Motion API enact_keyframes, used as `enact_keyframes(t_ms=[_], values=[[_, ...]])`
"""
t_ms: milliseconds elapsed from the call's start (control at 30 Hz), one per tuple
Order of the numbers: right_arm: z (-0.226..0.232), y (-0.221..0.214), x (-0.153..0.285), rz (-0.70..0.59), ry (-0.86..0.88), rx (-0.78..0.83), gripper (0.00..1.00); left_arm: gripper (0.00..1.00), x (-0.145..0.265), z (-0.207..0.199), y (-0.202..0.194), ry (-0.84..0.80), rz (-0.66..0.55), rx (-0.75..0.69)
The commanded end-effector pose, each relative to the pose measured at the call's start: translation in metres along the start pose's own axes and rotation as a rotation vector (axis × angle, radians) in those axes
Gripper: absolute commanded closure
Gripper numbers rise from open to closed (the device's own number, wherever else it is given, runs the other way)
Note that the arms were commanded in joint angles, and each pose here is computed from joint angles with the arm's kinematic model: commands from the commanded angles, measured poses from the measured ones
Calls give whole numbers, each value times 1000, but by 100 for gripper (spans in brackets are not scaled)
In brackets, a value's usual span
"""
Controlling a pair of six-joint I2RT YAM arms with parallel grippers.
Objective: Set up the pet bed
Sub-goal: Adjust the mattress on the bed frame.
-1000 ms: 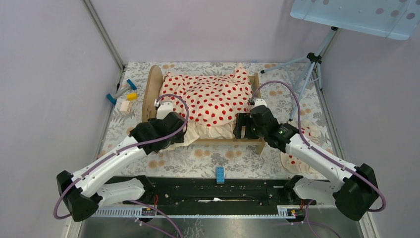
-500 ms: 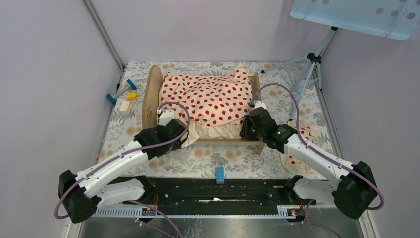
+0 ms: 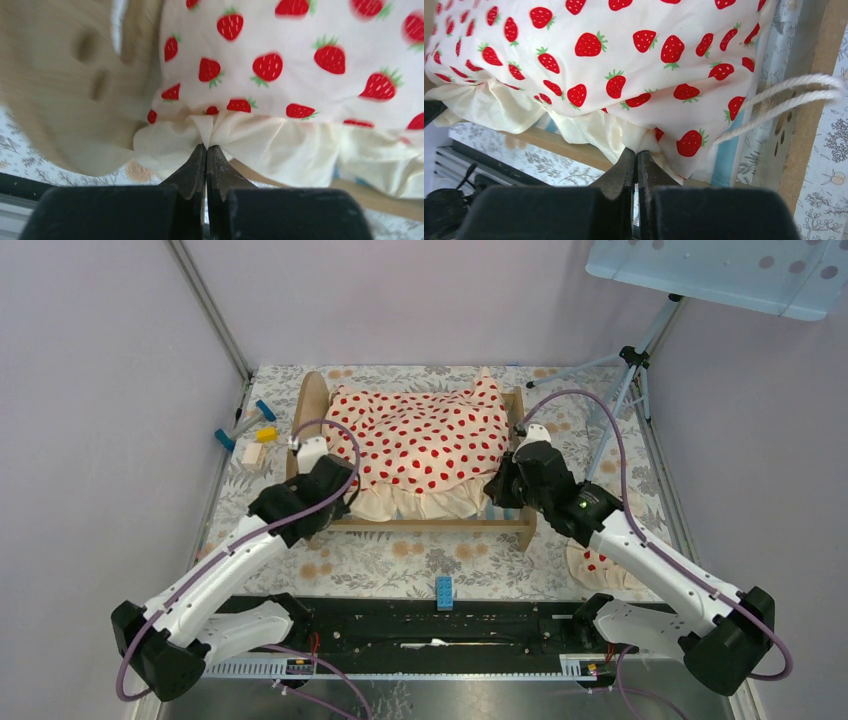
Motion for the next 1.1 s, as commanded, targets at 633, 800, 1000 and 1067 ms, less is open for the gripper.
enact_keyframes(t_ms=[633,800,1000,1067], values=[[-4,22,66,-121,-14,-48,100,100,52,14,85,-97,-165,37],[-8,3,74,-77,17,-35,100,100,52,16,68,-162,-75,11],[-13,-25,79,26,44,-15,100,100,51,24,44,-207,44,23],[-17,-37,76,70,32,-12,100,99,48,28,34,-203,85,41]])
Point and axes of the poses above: each gripper's point midway between its finger pads, its own x axis back along the fingers, its own z axis along the line the jaws close on, y = z × x, the point moved 9 cm from there along x, back along the fingers, and after that the axes turned 15 degrees about x, right-handed, at the moved point
